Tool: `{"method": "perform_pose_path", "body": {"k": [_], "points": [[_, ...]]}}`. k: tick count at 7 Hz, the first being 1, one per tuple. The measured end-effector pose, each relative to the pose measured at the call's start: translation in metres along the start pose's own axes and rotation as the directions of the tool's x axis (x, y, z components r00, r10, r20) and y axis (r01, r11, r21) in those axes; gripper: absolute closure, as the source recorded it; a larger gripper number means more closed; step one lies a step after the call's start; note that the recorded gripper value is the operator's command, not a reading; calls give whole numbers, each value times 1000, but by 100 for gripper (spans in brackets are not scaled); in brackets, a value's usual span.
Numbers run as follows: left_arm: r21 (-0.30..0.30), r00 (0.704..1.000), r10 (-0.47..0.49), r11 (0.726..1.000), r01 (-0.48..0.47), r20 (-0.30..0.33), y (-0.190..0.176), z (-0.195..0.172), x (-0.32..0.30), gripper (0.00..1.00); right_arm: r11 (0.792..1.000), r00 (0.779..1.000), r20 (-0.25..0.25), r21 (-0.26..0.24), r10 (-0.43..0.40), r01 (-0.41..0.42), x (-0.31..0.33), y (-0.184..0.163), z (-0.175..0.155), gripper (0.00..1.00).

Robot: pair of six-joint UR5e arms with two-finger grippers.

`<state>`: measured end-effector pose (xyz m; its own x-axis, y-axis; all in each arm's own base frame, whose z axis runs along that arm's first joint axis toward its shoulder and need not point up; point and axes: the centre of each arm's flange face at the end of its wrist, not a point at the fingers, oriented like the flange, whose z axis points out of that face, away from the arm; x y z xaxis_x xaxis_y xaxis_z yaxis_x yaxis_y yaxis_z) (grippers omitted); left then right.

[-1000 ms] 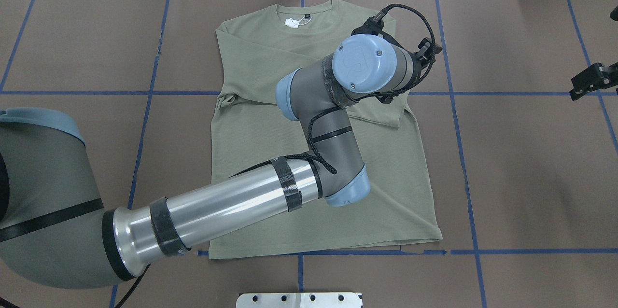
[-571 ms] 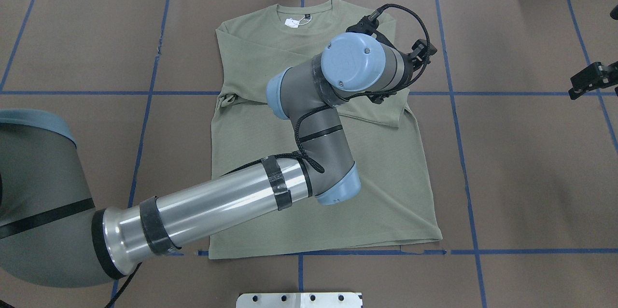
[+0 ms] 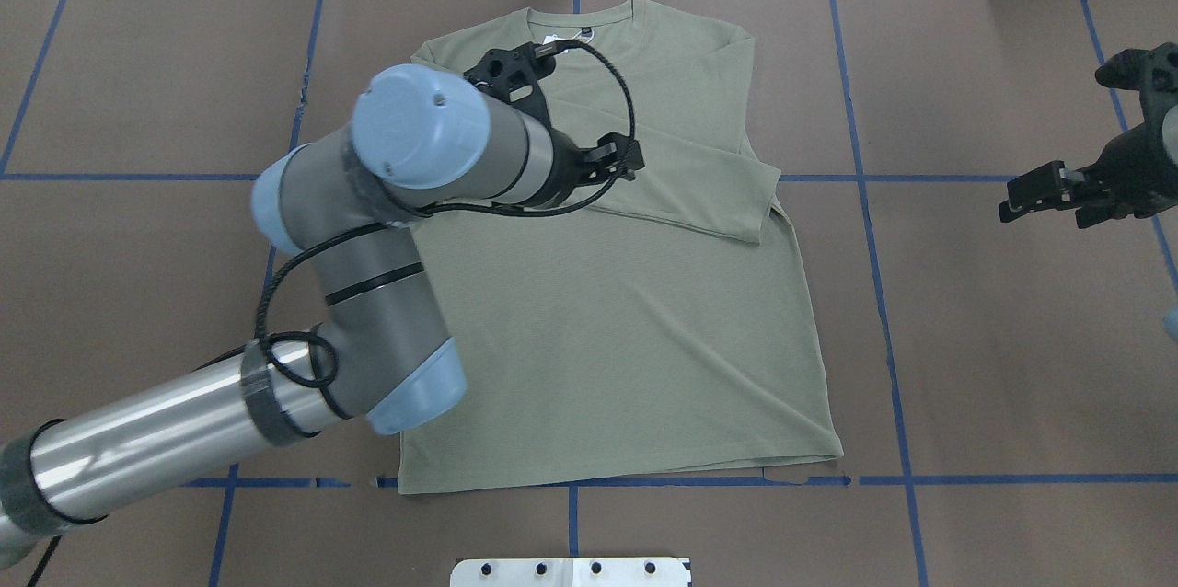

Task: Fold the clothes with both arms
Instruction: 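Release the sleeve with the left gripper while the right gripper moves to the hem, then grasp the hem corner nearest the robot with the right gripper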

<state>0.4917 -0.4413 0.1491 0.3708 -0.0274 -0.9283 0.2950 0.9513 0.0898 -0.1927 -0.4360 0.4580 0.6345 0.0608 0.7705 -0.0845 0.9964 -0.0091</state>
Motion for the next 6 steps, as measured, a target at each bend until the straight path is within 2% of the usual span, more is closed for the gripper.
{"method": "perform_pose_path", "body": {"k": [2,3,6], "points": [[-39,977,201,979,-198,78,12,-47,-53,0,998,998,11,-18,65,-65,-56,50,32,0],[-57,962,255,966,-250,99,14,-54,-72,0,996,996,-1,-11,90,-90,-85,81,57,0],[-79,947,300,953,-292,119,18,-53,-88,0,992,992,-30,-33,120,-121,-135,153,108,0]]}}
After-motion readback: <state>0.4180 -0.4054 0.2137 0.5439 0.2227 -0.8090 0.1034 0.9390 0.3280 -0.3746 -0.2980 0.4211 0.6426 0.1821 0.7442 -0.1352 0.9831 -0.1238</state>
